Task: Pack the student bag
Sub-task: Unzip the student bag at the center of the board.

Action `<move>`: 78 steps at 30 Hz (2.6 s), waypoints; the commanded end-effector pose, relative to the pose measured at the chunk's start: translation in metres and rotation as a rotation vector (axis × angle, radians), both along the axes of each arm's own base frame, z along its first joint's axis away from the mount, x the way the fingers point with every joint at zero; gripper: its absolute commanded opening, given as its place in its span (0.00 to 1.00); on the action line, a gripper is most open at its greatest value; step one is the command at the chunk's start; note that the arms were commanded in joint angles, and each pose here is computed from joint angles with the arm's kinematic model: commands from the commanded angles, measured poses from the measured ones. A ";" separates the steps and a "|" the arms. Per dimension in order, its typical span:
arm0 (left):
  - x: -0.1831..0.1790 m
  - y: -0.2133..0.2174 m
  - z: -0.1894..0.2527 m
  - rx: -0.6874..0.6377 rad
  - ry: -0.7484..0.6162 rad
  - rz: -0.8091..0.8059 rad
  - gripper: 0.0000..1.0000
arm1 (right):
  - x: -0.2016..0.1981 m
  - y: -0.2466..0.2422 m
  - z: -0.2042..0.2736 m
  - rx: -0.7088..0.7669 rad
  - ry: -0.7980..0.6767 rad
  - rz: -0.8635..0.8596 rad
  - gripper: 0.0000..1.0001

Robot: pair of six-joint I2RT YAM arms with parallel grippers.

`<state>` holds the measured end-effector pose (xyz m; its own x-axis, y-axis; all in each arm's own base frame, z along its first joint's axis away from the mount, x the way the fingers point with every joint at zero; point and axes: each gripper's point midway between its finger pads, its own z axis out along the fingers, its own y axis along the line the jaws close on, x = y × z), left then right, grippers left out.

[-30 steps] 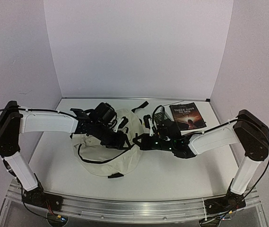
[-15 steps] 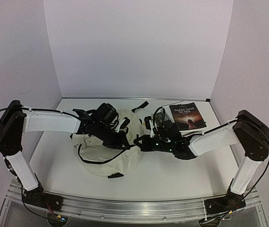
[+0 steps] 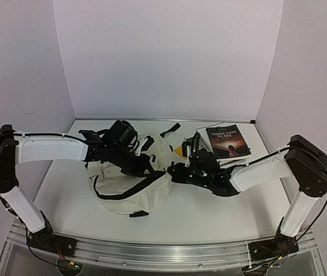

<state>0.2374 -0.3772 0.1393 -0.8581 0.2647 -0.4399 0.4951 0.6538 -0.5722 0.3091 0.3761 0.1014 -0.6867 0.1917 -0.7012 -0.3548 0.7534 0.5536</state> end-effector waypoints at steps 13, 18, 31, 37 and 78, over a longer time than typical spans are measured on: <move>-0.037 0.030 0.110 -0.115 -0.109 -0.089 0.00 | 0.067 -0.021 -0.006 -0.050 -0.030 -0.258 0.00; -0.012 0.054 0.133 -0.076 -0.201 0.072 0.00 | 0.063 -0.008 0.002 -0.047 -0.045 -0.178 0.00; 0.007 0.064 0.166 -0.118 -0.292 0.065 0.00 | 0.041 -0.025 -0.013 -0.053 0.000 -0.151 0.00; -0.018 0.071 0.190 -0.136 -0.292 -0.035 0.00 | 0.064 -0.029 -0.020 -0.035 0.018 -0.272 0.00; 0.129 0.068 0.162 -0.129 -0.299 0.127 0.00 | -0.057 0.060 0.012 -0.096 0.149 -0.158 0.91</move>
<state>0.3488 -0.2993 0.2453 -0.8136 0.1496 -0.5618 0.4792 0.7197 -0.5023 0.2404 0.4350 0.1305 -0.7518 0.2141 -0.6236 -0.2261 0.8048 0.5488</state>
